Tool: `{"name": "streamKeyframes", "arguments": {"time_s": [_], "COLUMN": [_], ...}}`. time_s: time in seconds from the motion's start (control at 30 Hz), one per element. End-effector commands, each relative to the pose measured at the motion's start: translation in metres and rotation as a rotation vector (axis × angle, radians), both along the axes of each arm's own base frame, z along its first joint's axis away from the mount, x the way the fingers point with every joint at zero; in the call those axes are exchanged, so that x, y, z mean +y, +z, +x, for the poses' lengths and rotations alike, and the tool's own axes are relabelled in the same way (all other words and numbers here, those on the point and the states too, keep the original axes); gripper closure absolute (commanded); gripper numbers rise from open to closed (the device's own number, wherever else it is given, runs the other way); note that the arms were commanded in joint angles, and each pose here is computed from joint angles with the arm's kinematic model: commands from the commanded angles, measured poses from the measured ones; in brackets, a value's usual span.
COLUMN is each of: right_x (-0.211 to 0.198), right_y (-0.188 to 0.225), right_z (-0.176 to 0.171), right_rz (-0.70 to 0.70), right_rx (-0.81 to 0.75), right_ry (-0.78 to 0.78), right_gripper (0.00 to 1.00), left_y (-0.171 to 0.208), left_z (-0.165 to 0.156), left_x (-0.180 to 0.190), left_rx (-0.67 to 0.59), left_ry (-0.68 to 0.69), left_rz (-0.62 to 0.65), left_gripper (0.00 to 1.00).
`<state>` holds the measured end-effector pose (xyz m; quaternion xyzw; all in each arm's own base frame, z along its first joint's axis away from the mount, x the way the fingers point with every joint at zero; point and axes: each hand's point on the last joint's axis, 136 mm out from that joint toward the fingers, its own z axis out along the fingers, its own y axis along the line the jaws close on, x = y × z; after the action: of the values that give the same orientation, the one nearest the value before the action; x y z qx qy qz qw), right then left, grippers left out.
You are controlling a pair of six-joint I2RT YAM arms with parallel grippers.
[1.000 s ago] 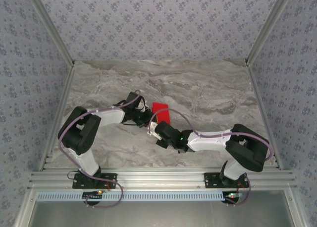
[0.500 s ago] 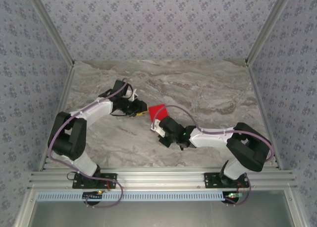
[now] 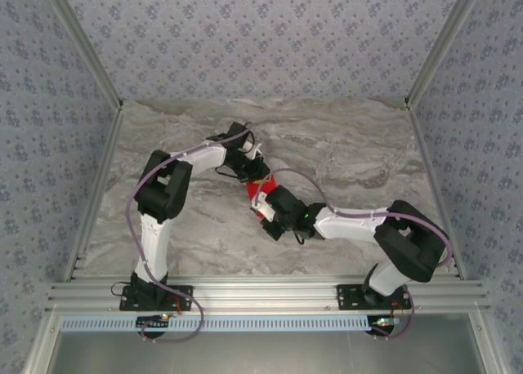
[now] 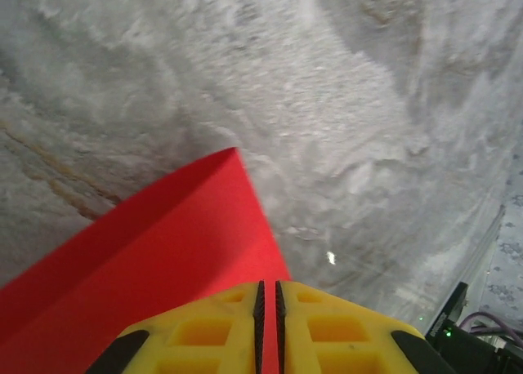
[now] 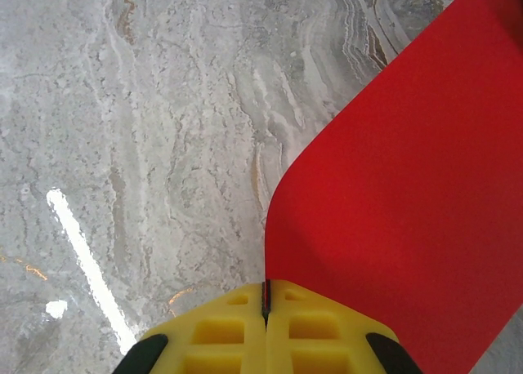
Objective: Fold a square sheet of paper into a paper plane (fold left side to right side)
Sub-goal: Third fold the triangle at the center of the table.
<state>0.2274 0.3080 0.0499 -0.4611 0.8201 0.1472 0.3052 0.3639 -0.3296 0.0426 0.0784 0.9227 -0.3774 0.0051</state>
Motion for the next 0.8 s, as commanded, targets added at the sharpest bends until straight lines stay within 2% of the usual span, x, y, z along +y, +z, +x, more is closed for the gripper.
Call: {"name": "streamKeyframes", "arguments": {"time_s": [0.0, 0.23, 0.43, 0.77], "right_x": [0.005, -0.006, -0.021, -0.035], "right_y": [0.006, 0.012, 0.011, -0.001], "right_z": [0.0, 0.012, 0.031, 0.054], "right_rz": [0.052, 0.162, 0.232, 0.198], "right_rx": [0.074, 0.228, 0.33, 0.387], "right_ry": [-0.01, -0.075, -0.159, -0.258], "right_gripper": [1.0, 1.0, 1.0, 1.0], "left_y": [-0.003, -0.026, -0.03, -0.032], "left_z": [-0.004, -0.014, -0.016, -0.018], "left_x": [-0.005, 0.001, 0.002, 0.0], "left_rx": [0.015, 0.045, 0.047, 0.046], "left_ry": [-0.034, -0.041, -0.044, -0.053], "left_rz": [0.01, 0.06, 0.067, 0.071], "left_gripper": [0.87, 0.89, 0.9, 0.91]}}
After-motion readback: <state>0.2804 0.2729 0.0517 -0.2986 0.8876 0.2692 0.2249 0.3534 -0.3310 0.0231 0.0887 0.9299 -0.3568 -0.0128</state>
